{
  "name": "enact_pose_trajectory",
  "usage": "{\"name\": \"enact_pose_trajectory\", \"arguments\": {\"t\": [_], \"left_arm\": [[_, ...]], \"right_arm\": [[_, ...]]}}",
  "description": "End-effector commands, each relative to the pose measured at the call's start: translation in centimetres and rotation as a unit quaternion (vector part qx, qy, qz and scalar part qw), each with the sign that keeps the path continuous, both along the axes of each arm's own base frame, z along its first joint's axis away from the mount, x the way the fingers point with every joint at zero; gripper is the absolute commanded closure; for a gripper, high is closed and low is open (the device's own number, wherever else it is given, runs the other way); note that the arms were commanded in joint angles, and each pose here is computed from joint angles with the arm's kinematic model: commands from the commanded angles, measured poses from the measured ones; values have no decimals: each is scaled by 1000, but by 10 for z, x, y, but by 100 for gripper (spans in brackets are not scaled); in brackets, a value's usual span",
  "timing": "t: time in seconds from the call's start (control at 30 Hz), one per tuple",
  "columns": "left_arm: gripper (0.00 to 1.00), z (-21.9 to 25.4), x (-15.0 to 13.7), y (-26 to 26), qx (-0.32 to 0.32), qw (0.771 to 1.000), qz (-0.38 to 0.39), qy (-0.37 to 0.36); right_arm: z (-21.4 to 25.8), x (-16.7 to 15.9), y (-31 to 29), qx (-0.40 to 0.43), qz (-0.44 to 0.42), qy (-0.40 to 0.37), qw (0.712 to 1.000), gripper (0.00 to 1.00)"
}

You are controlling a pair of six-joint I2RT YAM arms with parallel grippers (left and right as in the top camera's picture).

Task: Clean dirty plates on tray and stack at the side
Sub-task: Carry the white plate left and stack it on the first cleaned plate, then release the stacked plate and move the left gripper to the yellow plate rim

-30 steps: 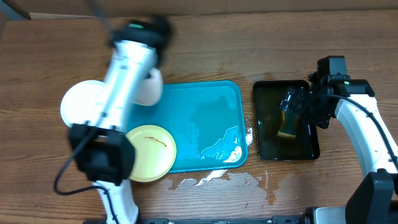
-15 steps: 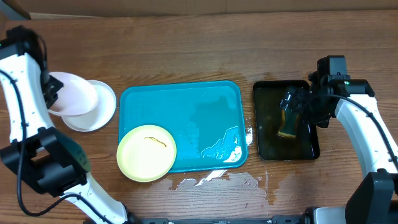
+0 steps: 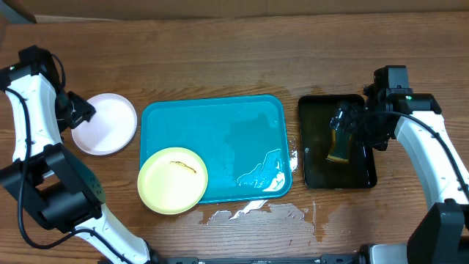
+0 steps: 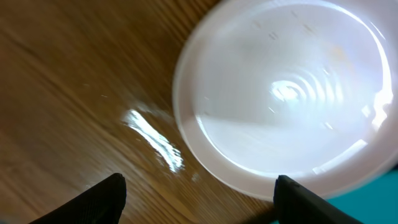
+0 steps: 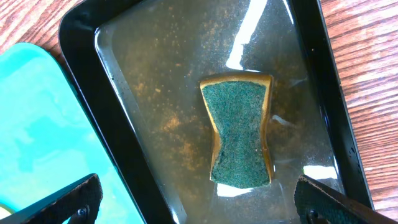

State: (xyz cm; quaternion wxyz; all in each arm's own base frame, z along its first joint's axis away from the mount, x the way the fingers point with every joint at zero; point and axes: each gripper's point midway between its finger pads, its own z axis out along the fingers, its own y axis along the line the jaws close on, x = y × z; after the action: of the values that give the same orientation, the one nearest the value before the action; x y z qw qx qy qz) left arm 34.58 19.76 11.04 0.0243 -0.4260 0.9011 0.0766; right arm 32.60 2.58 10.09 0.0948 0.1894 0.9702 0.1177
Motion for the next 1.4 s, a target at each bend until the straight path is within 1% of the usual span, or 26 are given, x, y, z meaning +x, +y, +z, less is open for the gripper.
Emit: {"name": "enact_pose_trajectory", "arguments": {"t": [0.0, 0.03, 0.07, 0.17, 0.33, 0.4, 0.5, 0.57, 0.6, 0.67, 0.73, 0.83, 0.9, 0.97, 1.03, 1.07, 1.1, 1.2, 1.23, 1.3, 1.33, 1.37], "left_arm": [[23, 8, 9, -48, -120, 987, -100, -44], [23, 9, 6, -59, -149, 981, -114, -42], [23, 10, -3, -71, -171, 976, -130, -26], [22, 11, -14, -85, -188, 971, -147, 4], [22, 13, -35, -108, -188, 964, -174, 72], [25, 9, -43, -120, -188, 959, -187, 97], [25, 4, -51, -134, -191, 954, -202, 109], [28, -1, -61, -145, -191, 951, -215, 114], [31, -3, -66, -149, -187, 951, -221, 110], [33, -2, -78, -157, -173, 956, -223, 84], [32, 9, -88, -159, -156, 962, -219, 51], [28, 31, -106, -161, -133, 970, -204, 2], [32, 42, -120, -164, -120, 972, -201, -26], [36, 46, -135, -163, -100, 976, -192, -38], [38, 41, -151, -156, -72, 985, -155, -36], [39, 39, -151, -157, -70, 986, -144, -49], [48, 36, -150, -158, -70, 987, -130, -67], [64, 25, -149, -161, -82, 991, -71, -77], [66, 18, -148, -162, -87, 991, -62, -79], [66, 2, -142, -159, -81, 992, -57, -85], [66, -17, -140, -155, -73, 993, -40, -84], [67, -24, -141, -153, -69, 994, -31, -81]], "right_arm": [[12, 6, -1, 0, -2, -21, 1000, 0], [12, 6, -1, 0, -2, -21, 1000, 0], [12, 6, -1, 1, -2, -21, 1000, 0], [12, 6, -1, 0, -2, -21, 1000, 0], [12, 6, -1, 0, -2, -21, 1000, 0], [12, 6, -1, 0, -2, -21, 1000, 0], [12, 6, -1, 0, -2, -21, 1000, 0], [12, 6, -1, 0, -2, -21, 1000, 0], [12, 6, -1, 0, -2, -21, 1000, 0], [12, 6, -1, 0, -2, -21, 1000, 0], [12, 6, -1, 0, -2, -21, 1000, 0], [12, 6, -1, 0, -2, -21, 1000, 0], [12, 6, -1, 0, -2, -21, 1000, 0], [12, 6, -1, 0, -2, -21, 1000, 0], [12, 6, -1, 0, -2, -21, 1000, 0], [12, 6, -1, 0, -2, -21, 1000, 0], [12, 6, -1, 1, -2, -21, 1000, 0], [12, 6, -1, 0, -2, -21, 1000, 0], [12, 6, -1, 0, -2, -21, 1000, 0], [12, 6, -1, 0, -2, -21, 1000, 0], [12, 6, -1, 0, -2, -21, 1000, 0], [12, 6, -1, 0, -2, -21, 1000, 0]]}}
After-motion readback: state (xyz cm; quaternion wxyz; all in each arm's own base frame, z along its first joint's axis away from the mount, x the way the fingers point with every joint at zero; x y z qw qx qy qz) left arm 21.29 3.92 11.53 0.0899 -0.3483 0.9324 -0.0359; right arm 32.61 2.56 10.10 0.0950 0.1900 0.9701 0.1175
